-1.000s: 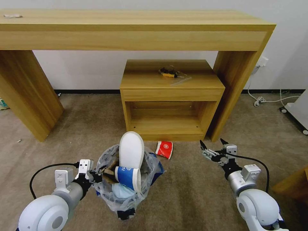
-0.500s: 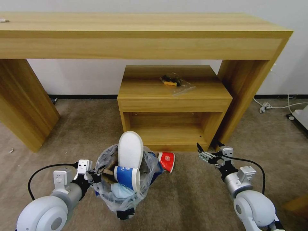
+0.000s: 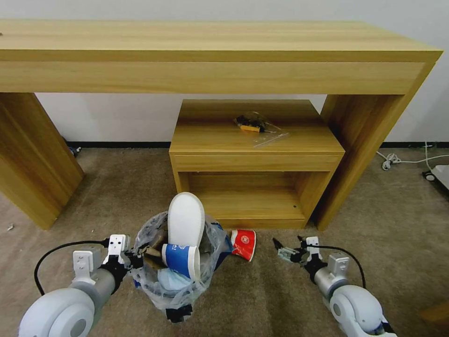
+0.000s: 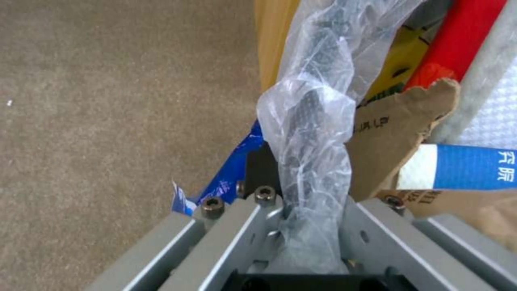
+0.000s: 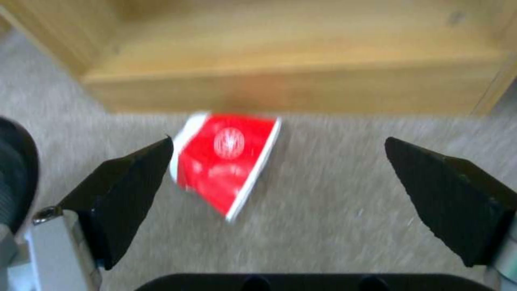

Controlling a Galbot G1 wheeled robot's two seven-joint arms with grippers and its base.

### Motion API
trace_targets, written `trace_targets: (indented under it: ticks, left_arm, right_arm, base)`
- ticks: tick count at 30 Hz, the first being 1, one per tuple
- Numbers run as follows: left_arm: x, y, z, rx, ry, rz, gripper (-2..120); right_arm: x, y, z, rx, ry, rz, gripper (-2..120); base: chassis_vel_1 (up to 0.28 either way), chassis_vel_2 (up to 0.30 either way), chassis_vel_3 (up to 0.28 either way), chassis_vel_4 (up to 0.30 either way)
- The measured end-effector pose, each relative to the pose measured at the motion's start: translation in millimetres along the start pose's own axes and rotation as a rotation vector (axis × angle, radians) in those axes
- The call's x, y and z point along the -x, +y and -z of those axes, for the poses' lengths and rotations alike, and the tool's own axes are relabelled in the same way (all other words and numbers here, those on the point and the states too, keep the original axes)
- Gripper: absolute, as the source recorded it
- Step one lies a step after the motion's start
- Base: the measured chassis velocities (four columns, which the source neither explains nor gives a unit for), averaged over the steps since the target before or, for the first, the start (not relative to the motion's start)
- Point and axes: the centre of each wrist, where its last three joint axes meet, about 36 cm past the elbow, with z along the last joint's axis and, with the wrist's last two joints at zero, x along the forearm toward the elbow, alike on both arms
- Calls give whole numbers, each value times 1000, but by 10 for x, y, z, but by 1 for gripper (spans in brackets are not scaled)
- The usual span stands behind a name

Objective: Pick up the trash bin and place the garbage on the floor into it.

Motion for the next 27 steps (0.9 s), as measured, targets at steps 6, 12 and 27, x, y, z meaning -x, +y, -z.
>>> trace_targets:
  ticks: [6, 12, 27]
  left_arm:
    - [32, 43, 1, -13, 3, 20, 0]
    - [35, 64, -10, -18, 7, 29, 0]
    - [34, 79, 14, -27, 11, 43, 0]
  right_arm:
    - [567, -79, -284, 9, 114, -23, 100]
    - [907, -19, -375, 11, 142, -9, 100]
    - [1521, 105, -457, 47, 191, 56, 100]
  base:
    - [0, 0, 0, 0]
    - [0, 0, 0, 0]
    - [0, 0, 0, 0]
